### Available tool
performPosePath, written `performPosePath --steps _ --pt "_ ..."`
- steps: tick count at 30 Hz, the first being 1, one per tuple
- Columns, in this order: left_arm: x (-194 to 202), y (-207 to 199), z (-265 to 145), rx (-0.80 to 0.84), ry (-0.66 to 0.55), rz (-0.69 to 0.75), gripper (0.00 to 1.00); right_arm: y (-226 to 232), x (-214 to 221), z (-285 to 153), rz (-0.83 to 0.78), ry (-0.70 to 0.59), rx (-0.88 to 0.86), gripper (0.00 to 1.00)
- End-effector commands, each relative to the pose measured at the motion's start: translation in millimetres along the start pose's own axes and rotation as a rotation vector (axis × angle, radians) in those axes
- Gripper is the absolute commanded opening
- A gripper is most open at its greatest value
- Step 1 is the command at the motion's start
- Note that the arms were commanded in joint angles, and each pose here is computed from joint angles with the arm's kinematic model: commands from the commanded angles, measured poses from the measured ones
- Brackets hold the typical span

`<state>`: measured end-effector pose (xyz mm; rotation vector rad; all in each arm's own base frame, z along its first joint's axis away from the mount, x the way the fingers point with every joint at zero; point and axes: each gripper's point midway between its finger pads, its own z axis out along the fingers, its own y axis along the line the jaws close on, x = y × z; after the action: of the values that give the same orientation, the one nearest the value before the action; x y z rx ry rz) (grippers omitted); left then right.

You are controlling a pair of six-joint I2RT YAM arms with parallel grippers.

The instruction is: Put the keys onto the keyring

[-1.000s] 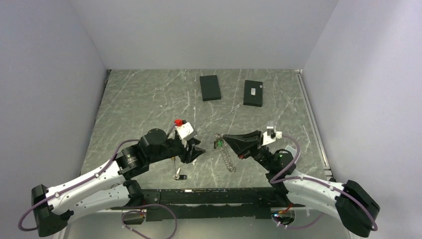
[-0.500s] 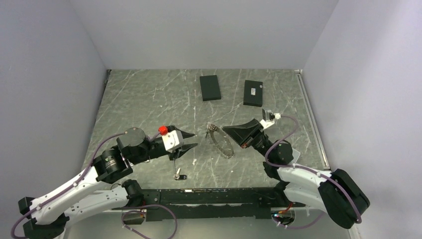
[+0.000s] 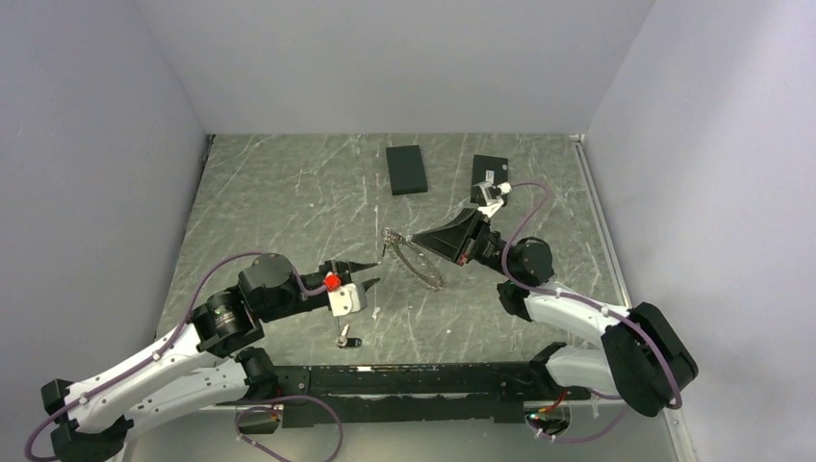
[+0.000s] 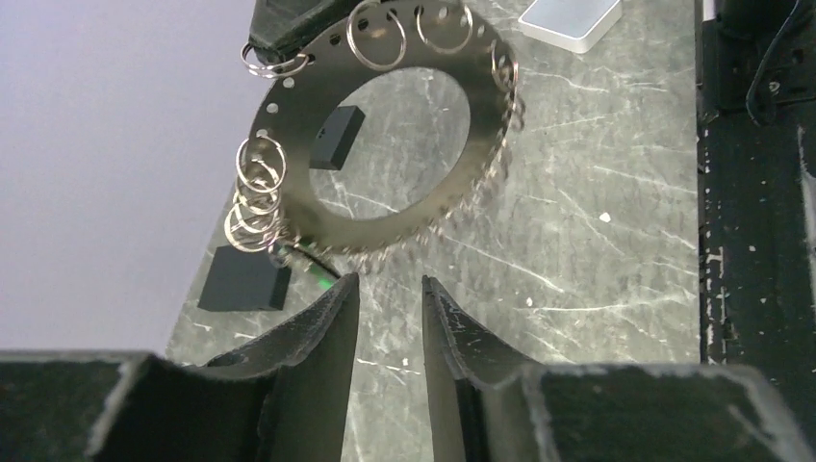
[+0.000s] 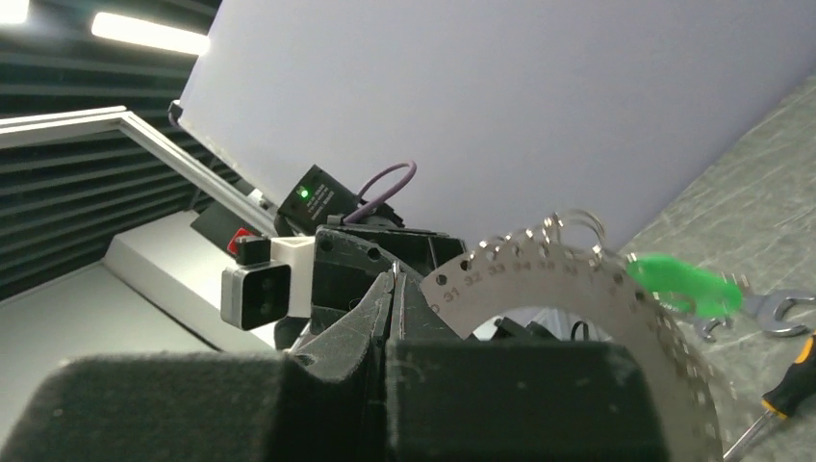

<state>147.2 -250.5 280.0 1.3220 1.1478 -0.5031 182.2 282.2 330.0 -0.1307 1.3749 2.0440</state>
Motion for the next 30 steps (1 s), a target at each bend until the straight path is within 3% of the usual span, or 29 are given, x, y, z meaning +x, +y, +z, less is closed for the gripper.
performPosePath --steps 1,5,10,14,20,26,30 --pt "-17.2 12.4 -1.6 -0.04 -0.06 0.077 0.38 19.2 2.8 8.5 0.006 0.079 -0.079 0.0" --pt "-32.7 10.6 -3.5 -0.044 -0.145 0.03 0.48 20.8 9.0 11.8 0.045 0.142 -0.137 0.0" --pt "-53.0 18.0 -14.0 -0.106 -0.237 -0.158 0.55 22.7 5.4 4.4 -0.131 0.06 -0.175 0.0" --pt "-48.4 17.6 -16.7 -0.12 -0.218 -0.23 0.52 12.1 6.9 16.1 -0.17 0.146 -0.061 0.0" --pt "-7.5 22.3 -10.7 -0.13 -0.029 0.03 0.31 -23.6 15.9 29.9 -0.059 0.328 0.148 0.0" --pt "1.4 30.0 -8.8 -0.103 0.046 0.284 0.45 -64.7 28.3 26.5 0.105 0.458 0.362 0.0" --pt "8.1 31.0 -10.9 -0.049 0.118 0.408 0.42 -70.4 38.8 25.5 0.271 0.494 0.335 0.0"
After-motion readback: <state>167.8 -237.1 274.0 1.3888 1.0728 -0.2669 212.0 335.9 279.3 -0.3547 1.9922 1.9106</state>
